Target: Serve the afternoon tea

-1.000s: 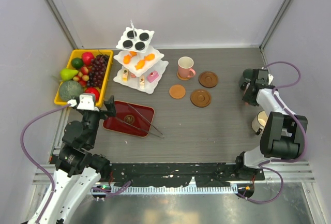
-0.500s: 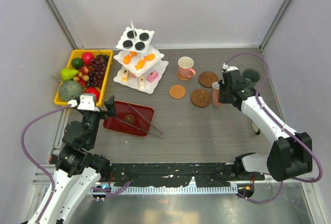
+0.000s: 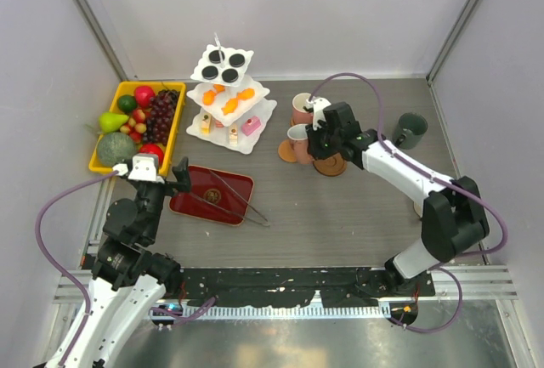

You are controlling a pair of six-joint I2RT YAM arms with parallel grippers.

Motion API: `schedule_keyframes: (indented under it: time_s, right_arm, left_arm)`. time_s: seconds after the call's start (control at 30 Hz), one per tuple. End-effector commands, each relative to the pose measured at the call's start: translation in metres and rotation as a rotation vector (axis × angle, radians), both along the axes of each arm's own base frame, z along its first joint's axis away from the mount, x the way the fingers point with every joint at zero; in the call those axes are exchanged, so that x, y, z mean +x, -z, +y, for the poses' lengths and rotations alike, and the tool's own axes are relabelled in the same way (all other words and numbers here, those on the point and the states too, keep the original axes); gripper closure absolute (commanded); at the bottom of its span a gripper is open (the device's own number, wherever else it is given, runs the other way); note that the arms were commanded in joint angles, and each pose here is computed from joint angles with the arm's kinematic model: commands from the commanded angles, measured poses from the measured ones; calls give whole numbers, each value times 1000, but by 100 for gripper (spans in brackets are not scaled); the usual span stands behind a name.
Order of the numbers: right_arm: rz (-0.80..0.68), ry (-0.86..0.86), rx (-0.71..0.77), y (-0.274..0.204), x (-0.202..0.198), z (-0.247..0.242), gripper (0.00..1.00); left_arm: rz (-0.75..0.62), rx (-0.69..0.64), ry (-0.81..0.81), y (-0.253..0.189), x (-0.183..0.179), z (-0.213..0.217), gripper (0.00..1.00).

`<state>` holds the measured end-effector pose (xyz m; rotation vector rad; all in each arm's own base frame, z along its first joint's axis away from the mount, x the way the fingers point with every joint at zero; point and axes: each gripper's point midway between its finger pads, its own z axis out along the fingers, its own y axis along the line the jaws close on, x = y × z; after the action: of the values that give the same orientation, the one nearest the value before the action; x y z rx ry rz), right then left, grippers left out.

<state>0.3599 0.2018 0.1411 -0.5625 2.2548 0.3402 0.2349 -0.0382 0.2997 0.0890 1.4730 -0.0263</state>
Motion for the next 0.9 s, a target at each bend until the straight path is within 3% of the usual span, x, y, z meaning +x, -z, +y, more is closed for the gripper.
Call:
schedule_keyframes:
  time_s: [0.0,0.43,0.87]
  right_arm:
    - [-230,-103,115,-59,41,41,95]
    - [-314,-99,125,-33,73,60,95]
    - [-255,-95,97,24,55,51,94]
  left_arm:
    - [-50,-13,0,-13,3,-1,1]
    - [-46,-8,-3,-11,4,-1,1]
    - [-45,-5,3,-11,4,-2,1]
